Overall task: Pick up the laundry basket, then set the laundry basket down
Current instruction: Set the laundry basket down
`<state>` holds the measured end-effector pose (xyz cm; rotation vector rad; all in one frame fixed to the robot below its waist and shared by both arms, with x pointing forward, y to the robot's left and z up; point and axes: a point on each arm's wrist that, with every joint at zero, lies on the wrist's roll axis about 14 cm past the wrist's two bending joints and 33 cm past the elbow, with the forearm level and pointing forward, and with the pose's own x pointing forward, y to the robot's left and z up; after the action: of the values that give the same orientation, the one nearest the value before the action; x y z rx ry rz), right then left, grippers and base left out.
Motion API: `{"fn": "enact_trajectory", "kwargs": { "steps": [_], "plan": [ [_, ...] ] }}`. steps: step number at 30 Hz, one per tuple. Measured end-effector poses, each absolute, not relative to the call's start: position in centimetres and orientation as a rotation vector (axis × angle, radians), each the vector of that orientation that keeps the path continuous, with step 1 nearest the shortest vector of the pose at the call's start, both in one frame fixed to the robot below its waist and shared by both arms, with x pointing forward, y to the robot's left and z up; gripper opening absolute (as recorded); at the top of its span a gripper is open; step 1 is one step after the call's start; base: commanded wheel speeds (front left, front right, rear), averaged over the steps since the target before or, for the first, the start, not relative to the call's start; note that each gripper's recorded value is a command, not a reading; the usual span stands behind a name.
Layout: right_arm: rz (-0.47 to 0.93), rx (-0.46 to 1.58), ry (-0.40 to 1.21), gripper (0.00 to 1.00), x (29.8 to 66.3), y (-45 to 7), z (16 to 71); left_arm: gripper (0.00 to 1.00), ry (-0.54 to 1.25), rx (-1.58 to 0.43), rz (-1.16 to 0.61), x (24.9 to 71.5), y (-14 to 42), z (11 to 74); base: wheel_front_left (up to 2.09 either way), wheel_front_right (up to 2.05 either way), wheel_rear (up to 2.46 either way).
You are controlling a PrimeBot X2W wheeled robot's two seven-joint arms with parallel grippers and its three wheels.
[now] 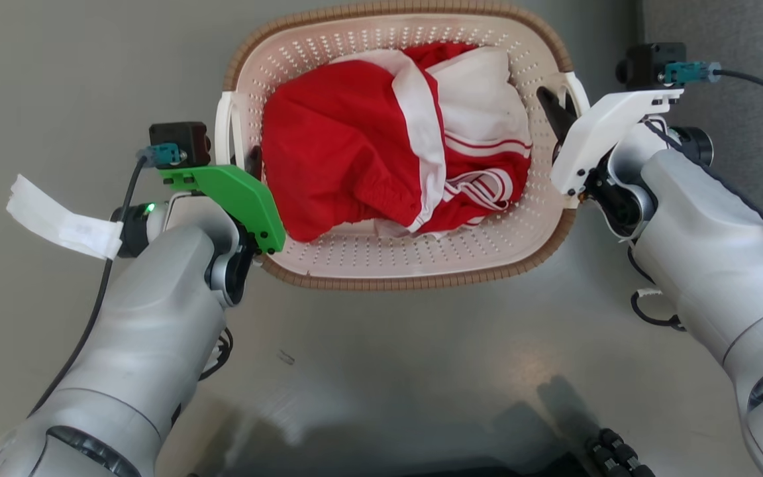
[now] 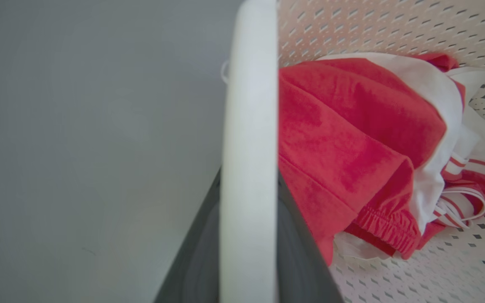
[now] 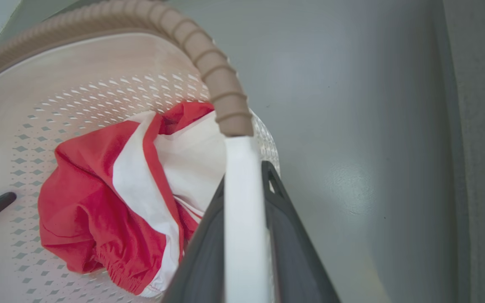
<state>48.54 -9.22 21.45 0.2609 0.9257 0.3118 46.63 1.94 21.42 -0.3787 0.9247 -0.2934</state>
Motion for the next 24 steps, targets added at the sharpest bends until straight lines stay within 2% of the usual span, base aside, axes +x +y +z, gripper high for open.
{"fn": "enact_trajectory", "kwargs": {
  "steps": [24],
  "plan": [
    [0.309,0.294,0.91,0.0,50.2,-8.7,15.4,0.0,0.928,-0.41,-0.252,48.8,2.8,15.9,0.0,0.0,0.0]
  ]
}}
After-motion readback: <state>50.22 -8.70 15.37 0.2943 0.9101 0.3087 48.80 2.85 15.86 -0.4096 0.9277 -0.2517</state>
